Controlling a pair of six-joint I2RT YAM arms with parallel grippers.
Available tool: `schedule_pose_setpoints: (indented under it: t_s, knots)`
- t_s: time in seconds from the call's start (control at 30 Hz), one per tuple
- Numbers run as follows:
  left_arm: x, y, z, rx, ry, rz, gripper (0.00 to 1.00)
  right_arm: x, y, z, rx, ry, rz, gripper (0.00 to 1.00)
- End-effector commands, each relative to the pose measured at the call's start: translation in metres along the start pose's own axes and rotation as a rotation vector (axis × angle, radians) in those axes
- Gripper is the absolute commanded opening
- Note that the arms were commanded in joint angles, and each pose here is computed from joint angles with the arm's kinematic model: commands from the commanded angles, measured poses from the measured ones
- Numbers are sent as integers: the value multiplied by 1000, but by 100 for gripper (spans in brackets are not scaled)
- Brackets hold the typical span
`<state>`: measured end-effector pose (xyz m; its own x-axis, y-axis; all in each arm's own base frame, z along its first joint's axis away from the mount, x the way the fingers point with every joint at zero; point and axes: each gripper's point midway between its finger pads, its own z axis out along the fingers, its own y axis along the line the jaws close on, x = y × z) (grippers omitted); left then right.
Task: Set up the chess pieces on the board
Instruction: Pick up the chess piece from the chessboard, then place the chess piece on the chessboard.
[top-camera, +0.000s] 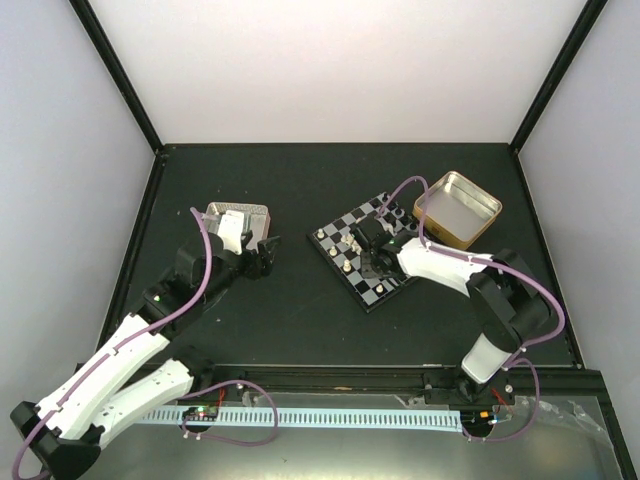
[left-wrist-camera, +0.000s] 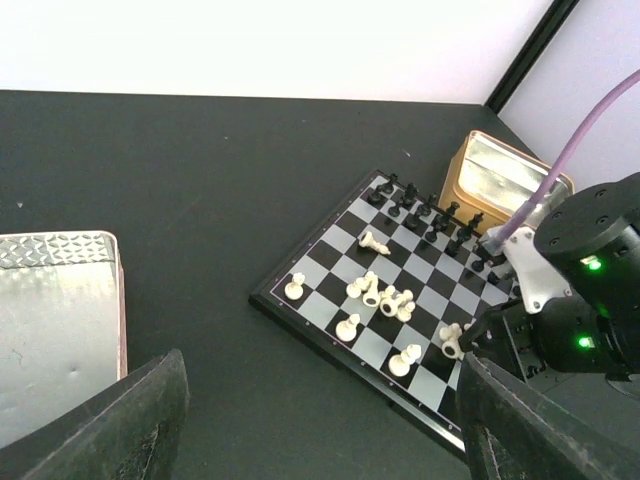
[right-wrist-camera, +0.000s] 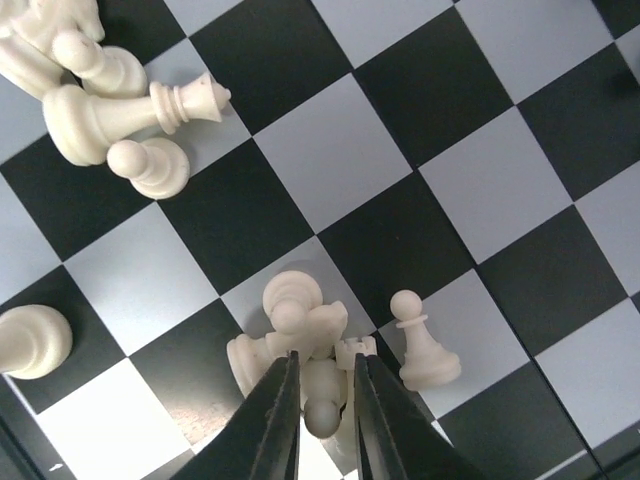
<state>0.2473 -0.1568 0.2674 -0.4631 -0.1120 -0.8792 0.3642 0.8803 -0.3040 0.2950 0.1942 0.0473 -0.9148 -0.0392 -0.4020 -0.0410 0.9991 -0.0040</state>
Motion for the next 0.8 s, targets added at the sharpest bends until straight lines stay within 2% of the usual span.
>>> schedule_pose_setpoints:
  t_s: [0.0, 0.13, 0.27, 0.53, 0.77]
  knots:
    - [-7, -2, 1, 11, -19, -10, 75, -10, 6, 3, -11, -20, -1, 15]
    - [-7, -1, 0, 11, -21, -11, 75, -8, 8, 2, -28, -13, -5, 7]
    - [-6, -1, 1, 10, -18, -12, 75, -7, 9, -8, -55, -17, -9, 4]
    - [-6, -2, 1, 17, -17, -14, 75, -2, 15, -29, -140, -15, -30, 3]
    - [-5, -2, 1, 21, -14, -14, 75, 12, 17, -21, -151, 38, -59, 4]
